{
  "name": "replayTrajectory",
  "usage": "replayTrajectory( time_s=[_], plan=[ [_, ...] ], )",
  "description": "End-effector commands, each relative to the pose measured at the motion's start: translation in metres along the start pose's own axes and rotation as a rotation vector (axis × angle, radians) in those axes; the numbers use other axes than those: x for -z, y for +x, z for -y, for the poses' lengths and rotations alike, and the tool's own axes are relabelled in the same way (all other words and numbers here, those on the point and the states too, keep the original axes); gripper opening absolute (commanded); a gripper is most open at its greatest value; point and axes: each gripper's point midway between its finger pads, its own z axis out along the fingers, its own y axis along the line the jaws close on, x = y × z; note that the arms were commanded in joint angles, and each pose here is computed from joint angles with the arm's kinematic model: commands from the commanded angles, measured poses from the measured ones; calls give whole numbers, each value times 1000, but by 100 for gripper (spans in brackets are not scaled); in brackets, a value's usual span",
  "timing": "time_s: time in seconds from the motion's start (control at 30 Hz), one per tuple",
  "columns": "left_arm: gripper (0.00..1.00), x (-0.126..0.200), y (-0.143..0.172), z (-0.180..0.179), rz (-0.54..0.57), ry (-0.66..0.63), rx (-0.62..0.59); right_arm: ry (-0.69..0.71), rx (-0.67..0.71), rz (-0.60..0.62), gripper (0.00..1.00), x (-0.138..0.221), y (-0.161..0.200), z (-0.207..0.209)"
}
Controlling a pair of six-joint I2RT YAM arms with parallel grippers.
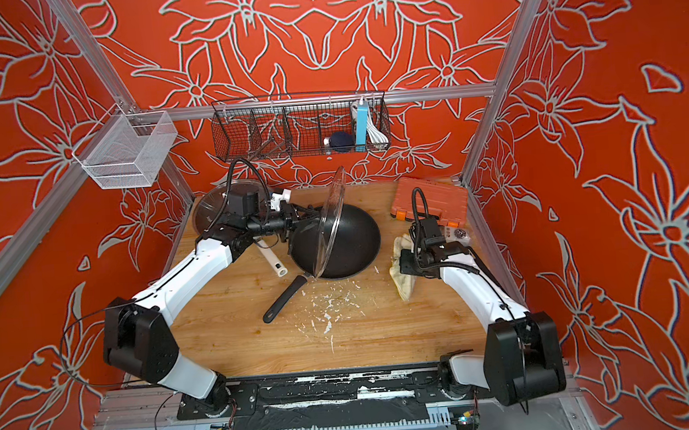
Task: Wipe the pot lid with a cloth
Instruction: Pick up the cleaning item at the center of the board, then wipe the pot lid.
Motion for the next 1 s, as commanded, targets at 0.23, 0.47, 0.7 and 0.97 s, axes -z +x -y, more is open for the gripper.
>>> replayTrajectory(
  time_s=[0.23, 0.47, 0.7, 0.97],
  plan=[
    [0, 6, -1, 87, -113, 286, -35, -576, 76, 210, 0, 122, -62, -120],
    [0, -1, -8, 95, -144, 325, 7, -810, 119, 299, 0, 175, -93, -172],
    [0, -7, -15, 102, -182, 376, 94, -947, 236, 347, 0, 214, -110, -234],
    [0, -5, -14, 112, -198, 398, 101, -933, 226, 318, 0, 185, -116, -252]
  ],
)
